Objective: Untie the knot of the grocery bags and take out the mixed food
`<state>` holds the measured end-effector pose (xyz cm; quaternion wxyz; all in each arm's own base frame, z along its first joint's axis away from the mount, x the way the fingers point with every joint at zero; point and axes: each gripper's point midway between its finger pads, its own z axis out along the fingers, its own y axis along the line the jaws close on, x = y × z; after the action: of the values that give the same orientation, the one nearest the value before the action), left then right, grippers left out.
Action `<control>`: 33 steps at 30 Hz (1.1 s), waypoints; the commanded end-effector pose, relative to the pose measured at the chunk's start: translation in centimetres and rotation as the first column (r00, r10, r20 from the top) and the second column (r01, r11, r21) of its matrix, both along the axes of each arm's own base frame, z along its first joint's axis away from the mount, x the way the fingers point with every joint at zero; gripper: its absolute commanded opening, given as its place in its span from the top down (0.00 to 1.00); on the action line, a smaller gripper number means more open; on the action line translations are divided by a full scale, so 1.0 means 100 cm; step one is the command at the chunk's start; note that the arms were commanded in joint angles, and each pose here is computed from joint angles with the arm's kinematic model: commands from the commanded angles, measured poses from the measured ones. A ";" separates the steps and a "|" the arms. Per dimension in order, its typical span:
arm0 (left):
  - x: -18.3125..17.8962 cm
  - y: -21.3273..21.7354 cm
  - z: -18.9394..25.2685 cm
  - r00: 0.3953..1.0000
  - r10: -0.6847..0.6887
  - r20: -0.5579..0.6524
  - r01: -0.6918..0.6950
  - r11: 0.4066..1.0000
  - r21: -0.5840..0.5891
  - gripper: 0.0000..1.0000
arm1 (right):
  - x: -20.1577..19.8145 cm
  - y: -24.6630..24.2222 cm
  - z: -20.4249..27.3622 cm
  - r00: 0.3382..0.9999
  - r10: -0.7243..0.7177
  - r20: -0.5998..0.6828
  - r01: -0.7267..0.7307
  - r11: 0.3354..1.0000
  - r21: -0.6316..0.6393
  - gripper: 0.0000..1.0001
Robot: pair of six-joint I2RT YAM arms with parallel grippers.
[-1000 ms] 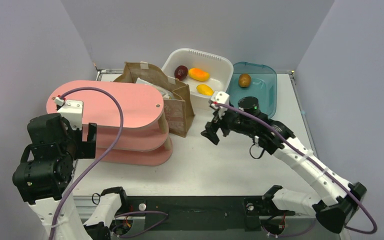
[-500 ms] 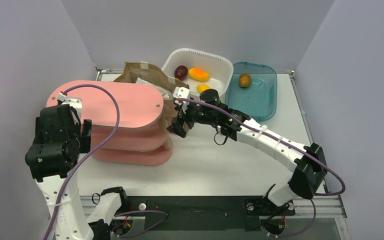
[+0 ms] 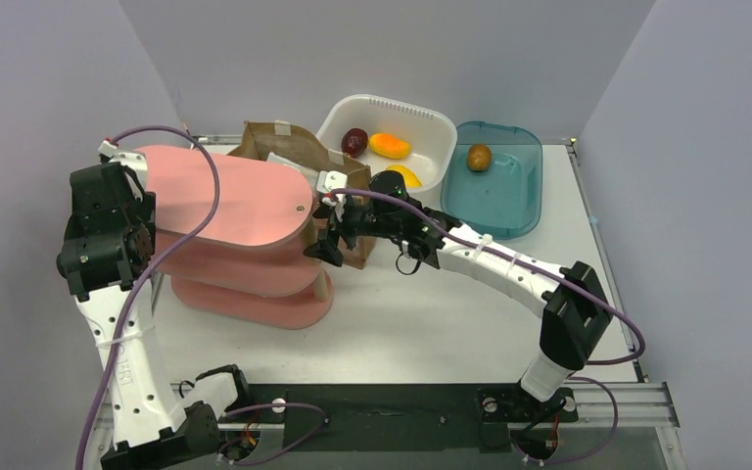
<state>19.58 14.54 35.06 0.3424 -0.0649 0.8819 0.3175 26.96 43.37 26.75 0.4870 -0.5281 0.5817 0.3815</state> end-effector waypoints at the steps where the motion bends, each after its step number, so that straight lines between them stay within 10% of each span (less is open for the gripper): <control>1: 0.047 0.005 0.020 0.985 -0.060 0.160 0.057 0.998 0.027 0.46 | -0.005 0.019 0.038 0.994 0.058 0.095 -0.068 0.992 0.106 0.24; 20: 0.118 0.003 -0.013 0.956 -0.137 0.259 0.173 0.977 -0.124 0.56 | -0.038 0.073 0.033 0.985 0.001 0.174 -0.034 0.982 0.186 0.68; 33: 0.057 0.001 0.004 0.982 0.002 0.187 0.035 0.980 -0.197 0.36 | -0.021 0.110 0.034 0.934 -0.316 0.168 0.258 0.919 0.298 1.00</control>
<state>27.80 16.55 34.80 0.4321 -0.1078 0.8607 0.2468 20.13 53.97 28.15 0.5743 -0.4851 0.5239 0.4004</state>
